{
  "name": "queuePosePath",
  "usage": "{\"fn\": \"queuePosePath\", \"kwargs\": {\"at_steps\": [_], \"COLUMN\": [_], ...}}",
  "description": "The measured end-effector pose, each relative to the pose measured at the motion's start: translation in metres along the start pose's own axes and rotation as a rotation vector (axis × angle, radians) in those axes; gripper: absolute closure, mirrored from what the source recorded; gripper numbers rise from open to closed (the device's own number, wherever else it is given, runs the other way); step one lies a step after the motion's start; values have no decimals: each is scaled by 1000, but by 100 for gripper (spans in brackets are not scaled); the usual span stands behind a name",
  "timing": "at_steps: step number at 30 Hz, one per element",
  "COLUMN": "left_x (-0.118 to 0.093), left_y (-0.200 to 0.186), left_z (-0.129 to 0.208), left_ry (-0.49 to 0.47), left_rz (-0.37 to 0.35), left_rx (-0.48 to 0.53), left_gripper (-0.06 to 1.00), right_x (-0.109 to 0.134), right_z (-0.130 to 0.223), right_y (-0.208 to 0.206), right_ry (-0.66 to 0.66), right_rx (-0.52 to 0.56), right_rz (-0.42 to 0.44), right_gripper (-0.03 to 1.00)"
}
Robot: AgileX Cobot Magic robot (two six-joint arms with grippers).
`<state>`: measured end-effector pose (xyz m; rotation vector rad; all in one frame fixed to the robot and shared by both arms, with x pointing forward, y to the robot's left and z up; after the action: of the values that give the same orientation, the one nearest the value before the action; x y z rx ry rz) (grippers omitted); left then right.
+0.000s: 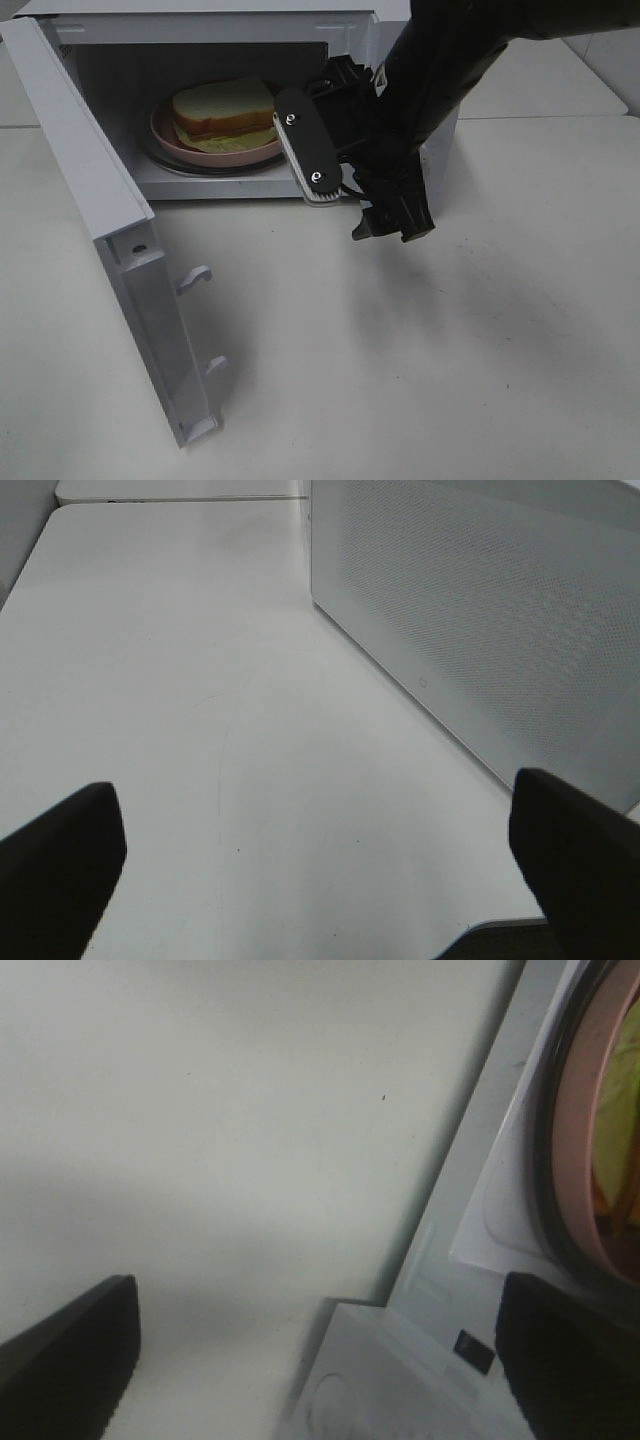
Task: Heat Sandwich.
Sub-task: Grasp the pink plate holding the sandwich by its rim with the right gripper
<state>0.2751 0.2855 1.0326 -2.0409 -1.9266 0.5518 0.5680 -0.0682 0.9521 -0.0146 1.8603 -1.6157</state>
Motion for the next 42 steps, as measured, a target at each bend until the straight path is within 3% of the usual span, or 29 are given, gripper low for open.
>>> {"fn": "queuePosePath", "kwargs": {"at_steps": [22, 42], "left_x": [0, 0], "left_y": [0, 0], "left_z": [0, 0], "left_ry": [0, 0], "left_rz": [0, 0], "left_rx": [0, 0], "left_gripper": [-2, -2], "right_x": [-63, -91], "right_z": [-23, -30], "right_y": [53, 112], "right_ry": [-33, 71], "right_rx": [-54, -68], "right_rz": [101, 148], "right_gripper": [12, 13]}}
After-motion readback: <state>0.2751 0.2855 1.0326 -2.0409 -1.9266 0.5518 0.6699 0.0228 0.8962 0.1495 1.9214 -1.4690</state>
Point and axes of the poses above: a point on each arm's last joint axis where the gripper is mounted, y pointing out along that axis toward the gripper, x along the wrist's bending axis when the last joint is at zero, z = x × y, the point moved 5 cm from there along y, pointing out along that axis toward the gripper, and after that the axes turned 4 degrees about -y, right-handed, at the moved point
